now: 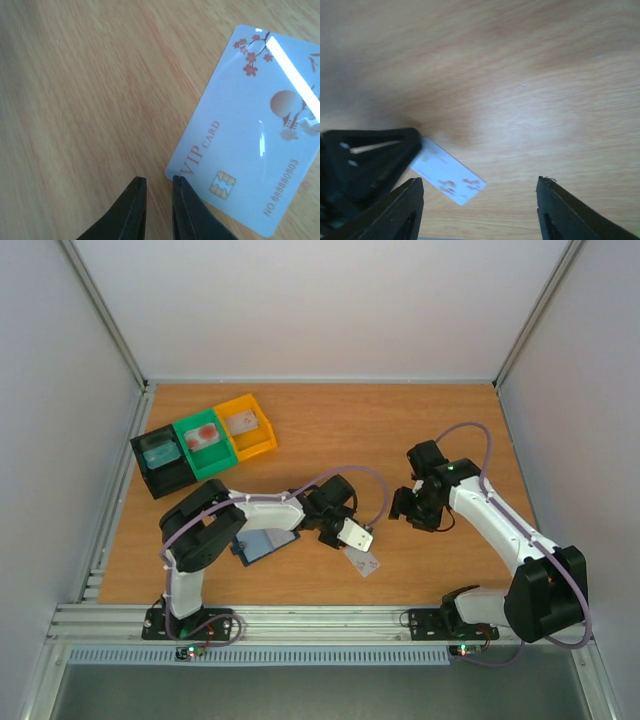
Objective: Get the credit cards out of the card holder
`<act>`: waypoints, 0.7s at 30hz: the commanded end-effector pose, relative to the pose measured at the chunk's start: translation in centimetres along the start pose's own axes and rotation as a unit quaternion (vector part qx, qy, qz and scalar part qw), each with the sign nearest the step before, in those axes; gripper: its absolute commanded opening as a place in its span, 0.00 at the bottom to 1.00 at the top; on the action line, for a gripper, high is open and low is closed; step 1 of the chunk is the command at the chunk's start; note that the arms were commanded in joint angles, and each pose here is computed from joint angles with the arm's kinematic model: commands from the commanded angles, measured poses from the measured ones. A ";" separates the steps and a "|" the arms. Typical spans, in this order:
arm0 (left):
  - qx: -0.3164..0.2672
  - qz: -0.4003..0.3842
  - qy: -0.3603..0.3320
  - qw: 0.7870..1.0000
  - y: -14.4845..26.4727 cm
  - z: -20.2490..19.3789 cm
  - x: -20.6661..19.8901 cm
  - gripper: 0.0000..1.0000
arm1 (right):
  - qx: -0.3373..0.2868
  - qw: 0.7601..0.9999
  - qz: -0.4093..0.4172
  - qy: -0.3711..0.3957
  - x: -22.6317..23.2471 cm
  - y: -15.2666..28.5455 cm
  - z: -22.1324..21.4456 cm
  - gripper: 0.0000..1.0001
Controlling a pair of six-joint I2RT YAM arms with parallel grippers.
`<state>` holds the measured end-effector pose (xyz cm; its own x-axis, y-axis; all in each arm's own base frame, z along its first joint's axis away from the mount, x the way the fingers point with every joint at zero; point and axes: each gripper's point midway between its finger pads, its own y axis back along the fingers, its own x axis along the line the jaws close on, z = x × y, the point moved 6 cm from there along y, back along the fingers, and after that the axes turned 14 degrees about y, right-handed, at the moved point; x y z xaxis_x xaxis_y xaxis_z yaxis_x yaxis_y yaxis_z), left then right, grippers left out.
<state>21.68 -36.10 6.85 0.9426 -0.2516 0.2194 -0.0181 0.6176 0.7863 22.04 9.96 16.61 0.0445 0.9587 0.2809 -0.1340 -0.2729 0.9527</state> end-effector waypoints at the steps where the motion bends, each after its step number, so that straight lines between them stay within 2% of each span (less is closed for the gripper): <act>1: 0.026 0.002 0.084 0.996 2.6 -0.7 -0.8 0.20 | 0.027 0.997 -0.042 0.053 -0.7 0.6 -1.3 0.68; 3: 0.008 0.013 0.135 0.991 5.9 -1.5 -0.6 0.35 | 0.042 0.994 -0.048 0.091 0.6 -0.2 -1.5 0.77; 5: 0.001 0.019 0.211 0.977 9.2 -2.8 -0.4 0.49 | 0.060 0.982 -0.101 0.146 2.2 -0.8 -1.8 0.85; 7: -0.001 0.038 0.309 0.950 12.5 -4.1 -0.1 0.60 | 0.073 0.961 -0.175 0.203 3.5 -1.2 -2.1 0.89; 10: -0.020 0.085 0.447 0.890 16.5 -5.6 -0.1 0.99 | 0.103 0.939 -0.203 0.260 5.6 -3.1 -2.7 0.97; 14: -0.082 0.160 0.566 0.804 19.9 -6.3 -0.3 0.99 | 0.152 0.916 -0.136 0.347 8.7 -5.8 -4.1 0.98; 17: -0.132 0.213 0.603 0.757 21.6 -6.7 -0.4 0.99 | 0.189 0.905 -0.073 0.373 10.8 -7.5 -5.1 0.98; 21: -0.177 0.267 0.642 0.696 22.9 -8.3 -1.3 1.00 | 0.217 0.896 -0.085 0.378 11.5 -9.4 -5.6 0.98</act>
<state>22.11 -17.28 19.19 0.5690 0.7566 -0.3223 -0.4592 0.6174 0.6387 18.58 22.08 10.90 -0.6276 0.7758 0.0644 0.1686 0.0547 0.9842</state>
